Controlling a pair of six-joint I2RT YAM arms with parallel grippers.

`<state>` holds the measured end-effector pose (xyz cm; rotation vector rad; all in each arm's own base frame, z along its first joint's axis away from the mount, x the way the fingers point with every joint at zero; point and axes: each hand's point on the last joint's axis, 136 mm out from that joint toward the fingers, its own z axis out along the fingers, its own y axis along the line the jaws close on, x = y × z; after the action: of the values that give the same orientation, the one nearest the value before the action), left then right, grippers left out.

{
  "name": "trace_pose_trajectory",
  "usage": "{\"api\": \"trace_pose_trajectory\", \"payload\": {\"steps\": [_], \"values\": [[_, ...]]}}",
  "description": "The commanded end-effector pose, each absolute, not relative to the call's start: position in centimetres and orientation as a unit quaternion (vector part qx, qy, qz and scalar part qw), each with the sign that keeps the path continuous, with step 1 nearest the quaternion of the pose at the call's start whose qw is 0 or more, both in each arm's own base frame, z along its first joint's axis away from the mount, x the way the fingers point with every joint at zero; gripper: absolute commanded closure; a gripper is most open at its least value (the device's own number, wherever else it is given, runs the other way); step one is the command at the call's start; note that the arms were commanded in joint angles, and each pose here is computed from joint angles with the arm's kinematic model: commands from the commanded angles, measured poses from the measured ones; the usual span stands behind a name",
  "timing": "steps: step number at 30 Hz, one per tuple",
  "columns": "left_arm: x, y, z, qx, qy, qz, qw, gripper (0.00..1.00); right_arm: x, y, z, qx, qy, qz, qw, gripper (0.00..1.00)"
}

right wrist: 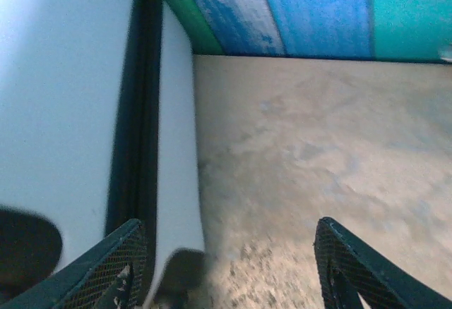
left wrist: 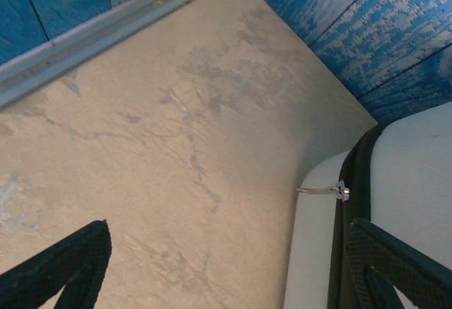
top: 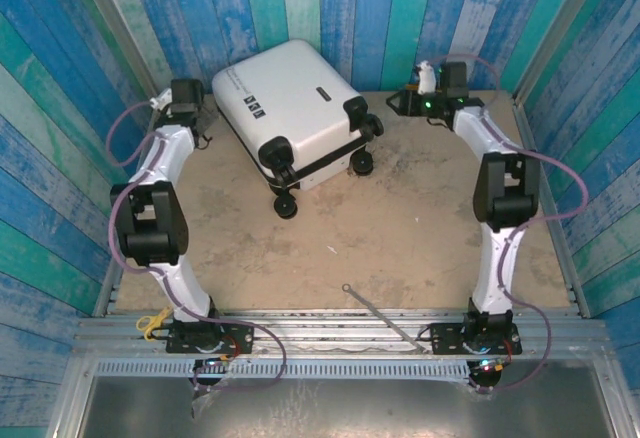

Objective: Pack the luggage

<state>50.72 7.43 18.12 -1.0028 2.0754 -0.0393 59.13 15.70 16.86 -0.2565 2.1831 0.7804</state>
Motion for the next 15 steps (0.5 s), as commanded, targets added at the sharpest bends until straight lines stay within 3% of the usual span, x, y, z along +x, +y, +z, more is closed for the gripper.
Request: {"api": "trace_pose_trajectory", "payload": {"steps": [1, 8, 15], "values": [[52.4, 4.1, 18.0, -0.361, 0.842, -0.08, 0.393, 0.14, 59.3, 19.6, 16.1, -0.124, 0.865, 0.338, 0.351, 0.4], [54.6, 3.9, 15.4, -0.334, 0.872, -0.082, 0.348, 0.25, 60.9, 22.8, 15.2, -0.144, 0.857, 0.358, 0.342, 0.66], [55.7, 3.6, 14.3, -0.301, 0.885, -0.084, 0.344, 0.24, 52.8, 32.9, 16.5, -0.33, 0.789, 0.42, 0.304, 0.79]]}}
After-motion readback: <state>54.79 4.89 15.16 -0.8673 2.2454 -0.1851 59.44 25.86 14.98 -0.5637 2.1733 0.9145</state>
